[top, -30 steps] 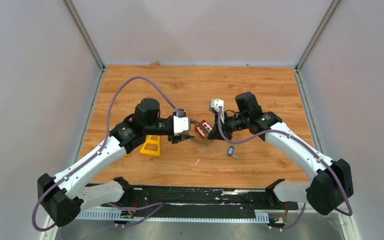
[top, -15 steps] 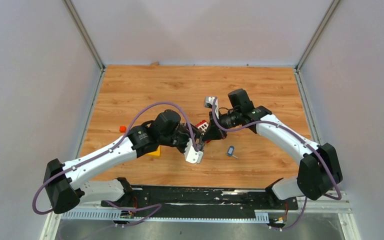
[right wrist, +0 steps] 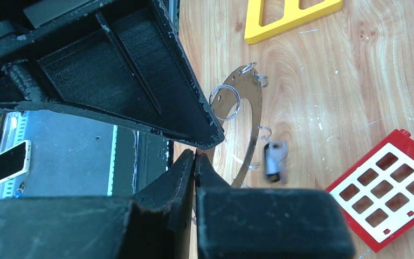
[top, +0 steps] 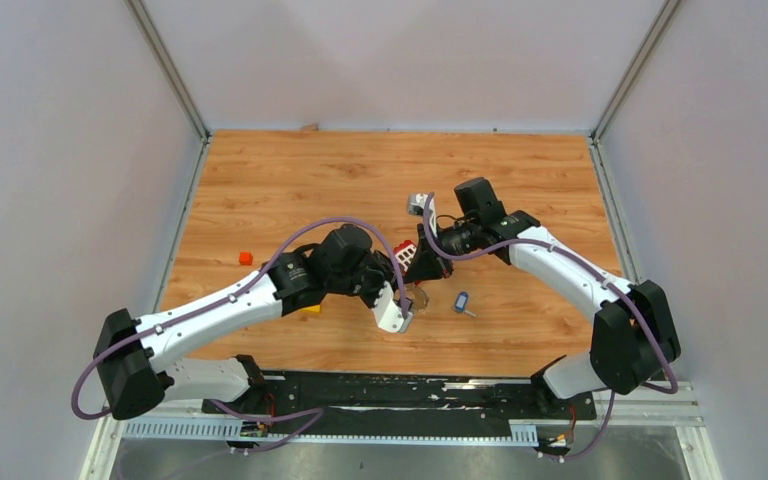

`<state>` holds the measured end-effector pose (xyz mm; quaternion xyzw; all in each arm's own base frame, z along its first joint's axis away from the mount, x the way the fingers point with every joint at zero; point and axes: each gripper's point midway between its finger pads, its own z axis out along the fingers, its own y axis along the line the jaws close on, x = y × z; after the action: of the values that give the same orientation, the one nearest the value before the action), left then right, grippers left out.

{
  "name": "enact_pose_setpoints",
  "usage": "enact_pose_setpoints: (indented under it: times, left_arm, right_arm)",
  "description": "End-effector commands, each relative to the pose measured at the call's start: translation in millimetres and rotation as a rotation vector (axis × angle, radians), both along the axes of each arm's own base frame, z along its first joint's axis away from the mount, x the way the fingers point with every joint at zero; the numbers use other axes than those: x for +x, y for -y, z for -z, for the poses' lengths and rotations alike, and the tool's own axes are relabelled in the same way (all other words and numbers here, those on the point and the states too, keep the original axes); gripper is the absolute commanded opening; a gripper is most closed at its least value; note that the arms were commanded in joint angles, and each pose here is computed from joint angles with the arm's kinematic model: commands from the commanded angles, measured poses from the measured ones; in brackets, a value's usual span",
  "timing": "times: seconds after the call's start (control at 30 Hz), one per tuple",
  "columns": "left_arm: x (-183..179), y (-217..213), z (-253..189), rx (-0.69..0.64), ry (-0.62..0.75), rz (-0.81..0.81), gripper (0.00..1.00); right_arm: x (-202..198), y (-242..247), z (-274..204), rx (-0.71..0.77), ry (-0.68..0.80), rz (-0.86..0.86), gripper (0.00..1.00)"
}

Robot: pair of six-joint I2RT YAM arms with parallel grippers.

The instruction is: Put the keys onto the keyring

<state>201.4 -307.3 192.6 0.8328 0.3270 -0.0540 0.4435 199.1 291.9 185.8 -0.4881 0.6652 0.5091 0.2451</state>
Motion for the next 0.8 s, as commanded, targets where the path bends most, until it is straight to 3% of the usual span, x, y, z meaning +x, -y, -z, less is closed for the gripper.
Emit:
enact_pose_setpoints:
  times: [0.0, 0.23, 0.4, 0.63, 0.77]
  left_arm:
    - [5.5, 1.3, -6.0, -0.016, 0.042, -0.011, 0.40]
    - [6.3, -6.3, -4.9, -0.033, 0.050, -0.051, 0.39]
    - [5.4, -14.9, -11.1, -0.064, 0.038, -0.098, 0.46]
    - [0.5, -24.7, -20.5, -0.137, -0.067, -0.127, 0.54]
    - [0.1, -28.1, -24.2, -0.189, -0.202, -0.160, 0.57]
  right_arm:
    - [0.7, -5.0, -19.1, 0.061, 0.069, -0.033, 0.00]
    - [1.8, -1.2, -16.9, 0.049, 0.082, -0.019, 0.00]
    - [4.3, 1.8, -17.4, 0.047, 0.092, -0.004, 0.00]
    - [5.4, 4.1, -19.2, 0.048, 0.108, 0.004, 0.00]
    - [6.2, 6.1, -20.1, 0.045, 0.130, 0.012, 0.00]
